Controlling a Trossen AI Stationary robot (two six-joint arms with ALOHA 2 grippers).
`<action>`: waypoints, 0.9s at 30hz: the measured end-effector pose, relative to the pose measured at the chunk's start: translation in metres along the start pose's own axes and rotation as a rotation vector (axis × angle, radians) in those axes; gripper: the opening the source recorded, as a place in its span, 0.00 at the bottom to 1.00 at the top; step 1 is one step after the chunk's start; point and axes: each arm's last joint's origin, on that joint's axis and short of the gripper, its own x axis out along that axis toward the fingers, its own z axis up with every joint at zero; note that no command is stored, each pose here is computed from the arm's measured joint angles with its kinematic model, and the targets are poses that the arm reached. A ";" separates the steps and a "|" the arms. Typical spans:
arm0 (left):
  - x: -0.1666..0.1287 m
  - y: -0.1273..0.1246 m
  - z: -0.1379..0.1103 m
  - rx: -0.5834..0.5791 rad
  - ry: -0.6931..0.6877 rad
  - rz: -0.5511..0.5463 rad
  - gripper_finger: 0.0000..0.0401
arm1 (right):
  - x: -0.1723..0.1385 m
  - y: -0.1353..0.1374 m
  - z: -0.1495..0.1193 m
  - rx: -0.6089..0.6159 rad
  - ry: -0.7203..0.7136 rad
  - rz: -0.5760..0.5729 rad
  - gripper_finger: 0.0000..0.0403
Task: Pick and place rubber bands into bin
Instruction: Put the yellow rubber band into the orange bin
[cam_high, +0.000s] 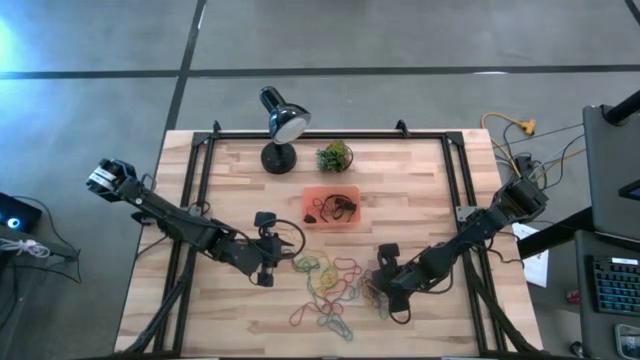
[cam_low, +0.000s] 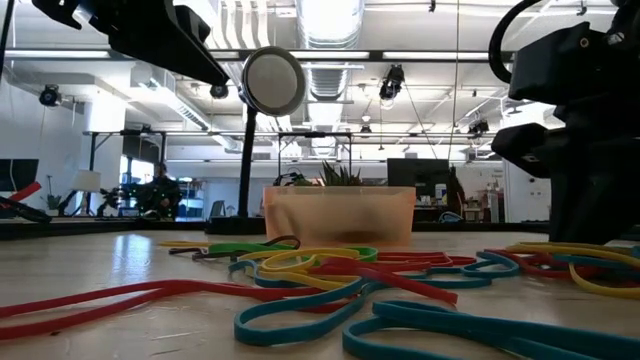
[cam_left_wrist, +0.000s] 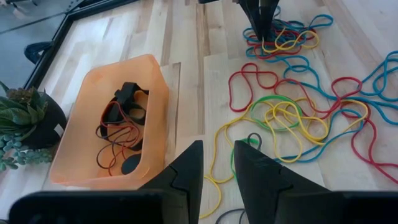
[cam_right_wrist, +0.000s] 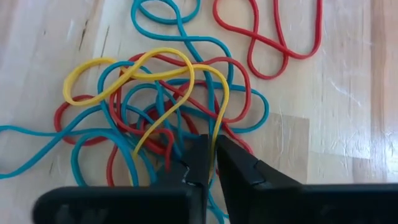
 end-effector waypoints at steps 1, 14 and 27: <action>0.000 0.000 0.000 0.000 0.001 0.000 0.19 | 0.000 0.000 0.000 -0.001 0.002 -0.001 0.03; 0.001 0.000 -0.004 0.007 0.009 0.021 0.19 | -0.034 -0.006 0.013 0.010 -0.044 0.016 0.02; 0.002 0.000 -0.003 -0.004 -0.011 0.025 0.19 | -0.040 -0.021 -0.004 0.119 0.066 -0.239 0.02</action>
